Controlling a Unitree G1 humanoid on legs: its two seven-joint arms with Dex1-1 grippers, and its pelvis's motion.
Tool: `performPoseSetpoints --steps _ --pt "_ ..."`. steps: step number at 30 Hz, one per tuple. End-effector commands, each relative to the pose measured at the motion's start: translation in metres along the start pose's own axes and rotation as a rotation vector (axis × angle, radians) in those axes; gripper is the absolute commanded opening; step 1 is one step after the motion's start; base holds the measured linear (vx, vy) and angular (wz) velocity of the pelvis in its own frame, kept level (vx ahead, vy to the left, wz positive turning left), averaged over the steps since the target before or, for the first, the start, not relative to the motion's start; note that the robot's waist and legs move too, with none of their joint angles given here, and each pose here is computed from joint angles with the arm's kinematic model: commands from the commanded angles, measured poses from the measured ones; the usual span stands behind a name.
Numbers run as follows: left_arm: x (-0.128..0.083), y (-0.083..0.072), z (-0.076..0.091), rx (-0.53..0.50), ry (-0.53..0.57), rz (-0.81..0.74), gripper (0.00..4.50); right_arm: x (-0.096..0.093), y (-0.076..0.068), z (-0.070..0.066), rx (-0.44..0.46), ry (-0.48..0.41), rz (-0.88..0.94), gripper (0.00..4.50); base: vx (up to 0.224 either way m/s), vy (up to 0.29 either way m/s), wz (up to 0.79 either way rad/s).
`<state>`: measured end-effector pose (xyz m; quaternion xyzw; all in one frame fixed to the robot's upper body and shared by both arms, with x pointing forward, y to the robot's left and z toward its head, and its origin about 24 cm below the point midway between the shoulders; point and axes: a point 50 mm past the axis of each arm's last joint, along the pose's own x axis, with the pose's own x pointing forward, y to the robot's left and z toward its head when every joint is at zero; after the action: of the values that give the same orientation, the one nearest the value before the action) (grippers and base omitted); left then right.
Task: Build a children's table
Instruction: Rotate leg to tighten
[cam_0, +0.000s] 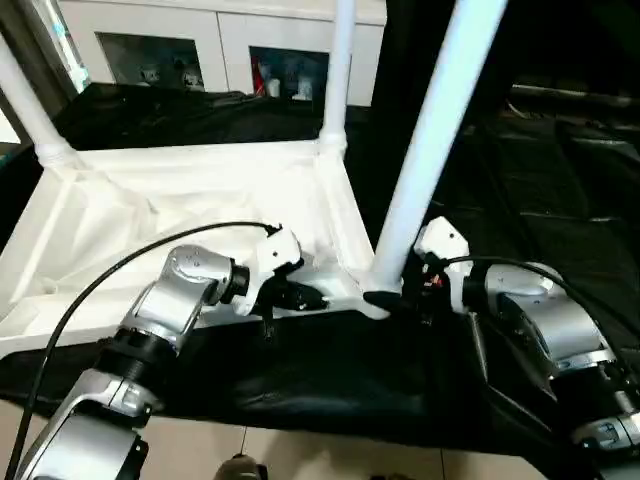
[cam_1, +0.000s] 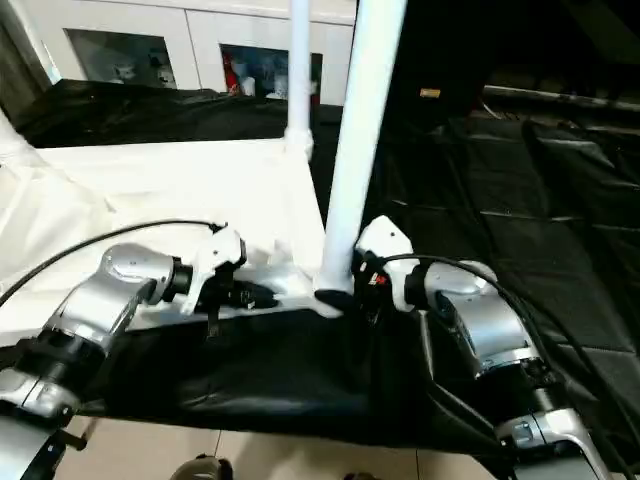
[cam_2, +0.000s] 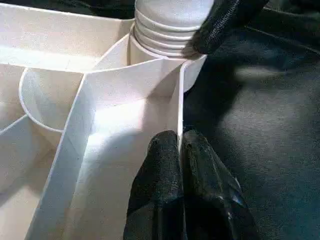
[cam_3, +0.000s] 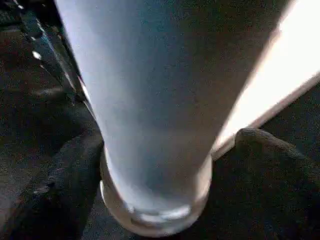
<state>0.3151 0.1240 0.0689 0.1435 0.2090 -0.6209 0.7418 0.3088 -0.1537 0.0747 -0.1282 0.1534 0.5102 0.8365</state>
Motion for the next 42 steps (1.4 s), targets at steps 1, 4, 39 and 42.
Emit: performPoseSetpoints --steps 1,4,39,42 --pt "0.007 -0.009 0.011 0.027 -0.060 -0.094 0.00 -0.002 0.001 0.002 -0.005 -0.007 0.006 3.95 0.000 0.000 0.00" --pt "0.006 -0.009 0.010 0.025 -0.057 -0.091 0.00 -0.001 0.002 0.002 -0.002 -0.009 0.014 3.76 0.000 0.000 0.00" --pt "0.078 0.017 0.037 -0.129 -0.077 0.368 0.00 0.093 0.005 -0.005 0.392 -0.059 -0.629 2.72 0.000 0.000 0.00" --pt "0.073 0.018 0.034 -0.116 -0.080 0.352 0.00 0.088 0.000 -0.003 0.390 -0.078 -0.623 3.40 0.000 0.000 0.00"
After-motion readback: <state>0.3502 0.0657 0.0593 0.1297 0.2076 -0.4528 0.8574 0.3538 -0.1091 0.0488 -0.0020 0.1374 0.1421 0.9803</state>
